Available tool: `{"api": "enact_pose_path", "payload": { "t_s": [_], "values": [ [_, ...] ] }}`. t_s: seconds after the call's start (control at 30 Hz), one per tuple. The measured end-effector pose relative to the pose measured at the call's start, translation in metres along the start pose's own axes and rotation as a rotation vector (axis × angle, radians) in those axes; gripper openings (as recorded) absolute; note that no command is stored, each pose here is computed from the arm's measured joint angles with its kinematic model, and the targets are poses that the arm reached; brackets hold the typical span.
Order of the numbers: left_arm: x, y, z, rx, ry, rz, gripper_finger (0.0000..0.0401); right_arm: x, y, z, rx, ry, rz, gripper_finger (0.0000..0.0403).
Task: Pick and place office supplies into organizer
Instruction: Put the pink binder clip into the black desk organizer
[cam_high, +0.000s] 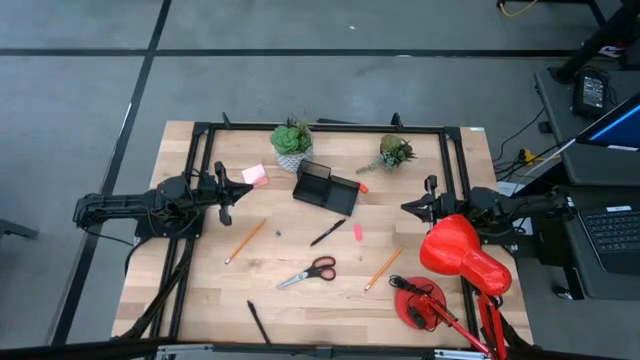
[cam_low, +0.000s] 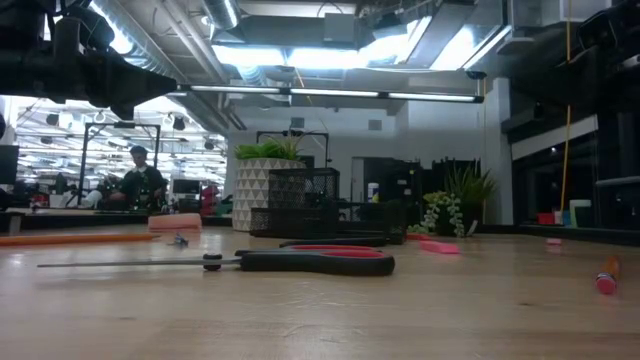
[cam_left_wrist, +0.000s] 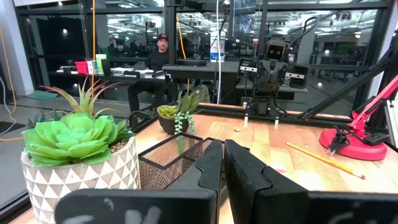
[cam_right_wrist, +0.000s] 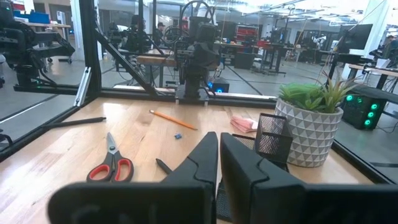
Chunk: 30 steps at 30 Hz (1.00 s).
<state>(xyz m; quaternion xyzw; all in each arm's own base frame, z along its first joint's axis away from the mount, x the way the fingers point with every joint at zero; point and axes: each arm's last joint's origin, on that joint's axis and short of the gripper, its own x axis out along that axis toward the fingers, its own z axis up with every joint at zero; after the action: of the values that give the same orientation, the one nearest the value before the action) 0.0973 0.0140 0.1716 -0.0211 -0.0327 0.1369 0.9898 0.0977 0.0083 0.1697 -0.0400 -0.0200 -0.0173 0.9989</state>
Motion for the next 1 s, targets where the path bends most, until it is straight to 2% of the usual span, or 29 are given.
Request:
{"api": "enact_pose_path", "payload": {
  "t_s": [0.37, 1.0],
  "values": [
    [0.0000, 0.0000, 0.0000, 0.000, 0.000, 0.000, 0.0013, 0.0000, 0.0000, -0.0001, 0.057, 0.000, 0.000, 0.0023],
    [0.0000, 0.0000, 0.0000, 0.000, 0.000, 0.001, 0.0013, 0.0000, 0.0000, -0.0001, 0.007, 0.000, 0.000, 0.0023]
  ]
}}
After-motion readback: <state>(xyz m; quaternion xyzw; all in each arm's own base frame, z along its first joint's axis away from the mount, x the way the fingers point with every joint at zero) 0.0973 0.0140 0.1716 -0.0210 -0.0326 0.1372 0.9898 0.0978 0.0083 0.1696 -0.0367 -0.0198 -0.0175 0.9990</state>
